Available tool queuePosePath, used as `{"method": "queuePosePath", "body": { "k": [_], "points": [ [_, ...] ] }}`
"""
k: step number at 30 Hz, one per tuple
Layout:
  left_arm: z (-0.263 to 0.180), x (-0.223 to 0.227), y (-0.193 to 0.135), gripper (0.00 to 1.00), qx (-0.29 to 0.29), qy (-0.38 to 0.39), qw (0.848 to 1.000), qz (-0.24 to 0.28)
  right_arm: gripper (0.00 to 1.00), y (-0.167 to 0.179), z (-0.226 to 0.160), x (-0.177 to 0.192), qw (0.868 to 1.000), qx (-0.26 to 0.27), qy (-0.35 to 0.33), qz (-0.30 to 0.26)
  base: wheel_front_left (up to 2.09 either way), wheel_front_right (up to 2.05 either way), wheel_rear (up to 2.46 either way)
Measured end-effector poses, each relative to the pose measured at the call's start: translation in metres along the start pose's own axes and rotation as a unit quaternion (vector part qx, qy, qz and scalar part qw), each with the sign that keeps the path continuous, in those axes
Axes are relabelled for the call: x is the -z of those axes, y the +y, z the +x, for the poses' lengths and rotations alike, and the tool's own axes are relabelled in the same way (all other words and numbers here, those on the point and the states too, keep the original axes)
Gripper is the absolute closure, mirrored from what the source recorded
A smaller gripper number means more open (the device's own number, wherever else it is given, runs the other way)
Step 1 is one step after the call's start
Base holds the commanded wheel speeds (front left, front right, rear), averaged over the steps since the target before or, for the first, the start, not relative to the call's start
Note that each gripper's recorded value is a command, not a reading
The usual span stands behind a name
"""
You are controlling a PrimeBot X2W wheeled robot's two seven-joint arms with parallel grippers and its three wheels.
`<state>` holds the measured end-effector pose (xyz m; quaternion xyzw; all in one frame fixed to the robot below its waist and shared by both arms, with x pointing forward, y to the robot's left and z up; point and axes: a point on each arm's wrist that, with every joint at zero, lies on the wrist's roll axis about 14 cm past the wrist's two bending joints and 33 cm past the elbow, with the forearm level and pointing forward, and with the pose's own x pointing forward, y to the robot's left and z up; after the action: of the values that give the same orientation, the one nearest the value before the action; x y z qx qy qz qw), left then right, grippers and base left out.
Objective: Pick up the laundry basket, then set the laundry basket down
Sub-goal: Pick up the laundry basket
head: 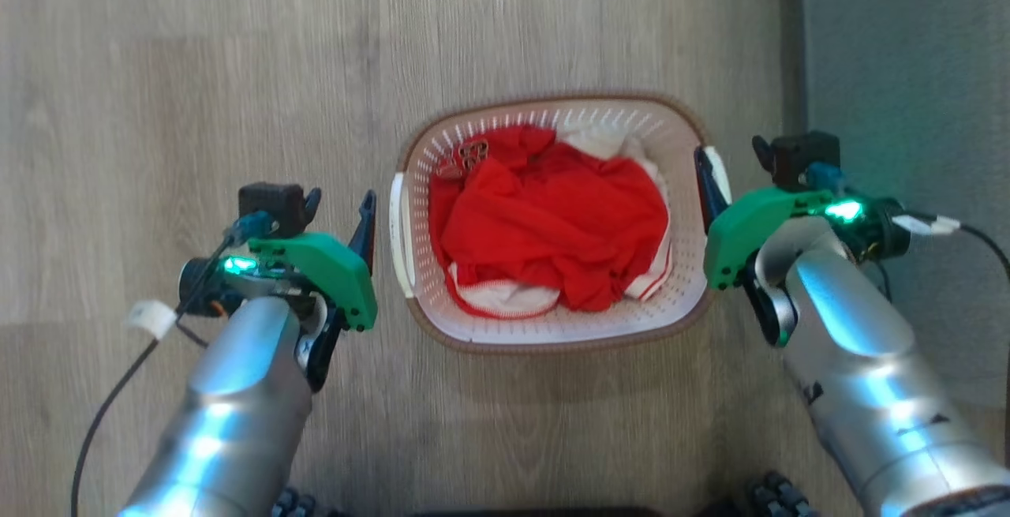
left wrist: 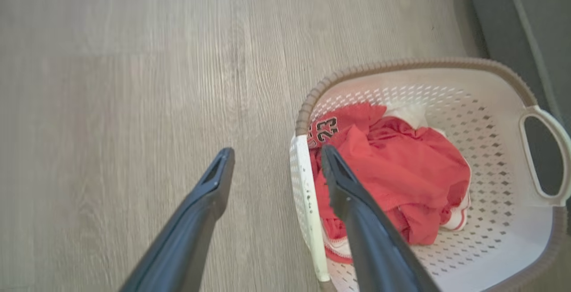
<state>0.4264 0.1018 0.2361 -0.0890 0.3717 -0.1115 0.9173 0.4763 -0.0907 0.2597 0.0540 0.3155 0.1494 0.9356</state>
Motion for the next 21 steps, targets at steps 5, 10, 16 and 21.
{"method": "queuePosePath", "body": {
  "k": [5, 10, 16, 21],
  "points": [
    [0.012, 0.029, 0.002, 0.00, 0.009, 0.056, 0.998, 0.002, 0.00, -0.009, 0.014, 0.029, 0.999, 0.007, 0.045, 0.007, 0.00, 0.00, 0.00],
    [0.020, 0.042, -0.006, 0.00, 0.026, 0.090, 0.996, 0.005, 0.00, -0.014, 0.020, 0.046, 0.997, 0.011, 0.072, 0.011, 0.00, 0.00, 0.00],
    [0.028, 0.053, -0.020, 0.00, 0.053, 0.123, 0.991, 0.014, 0.00, -0.019, 0.025, 0.062, 0.994, 0.018, 0.104, 0.027, 0.00, 0.00, 0.00],
    [0.031, 0.065, -0.024, 0.00, 0.062, 0.159, 0.985, 0.015, 0.00, -0.019, 0.027, 0.072, 0.991, 0.015, 0.127, 0.029, 0.00, 0.00, 0.00]
  ]
}}
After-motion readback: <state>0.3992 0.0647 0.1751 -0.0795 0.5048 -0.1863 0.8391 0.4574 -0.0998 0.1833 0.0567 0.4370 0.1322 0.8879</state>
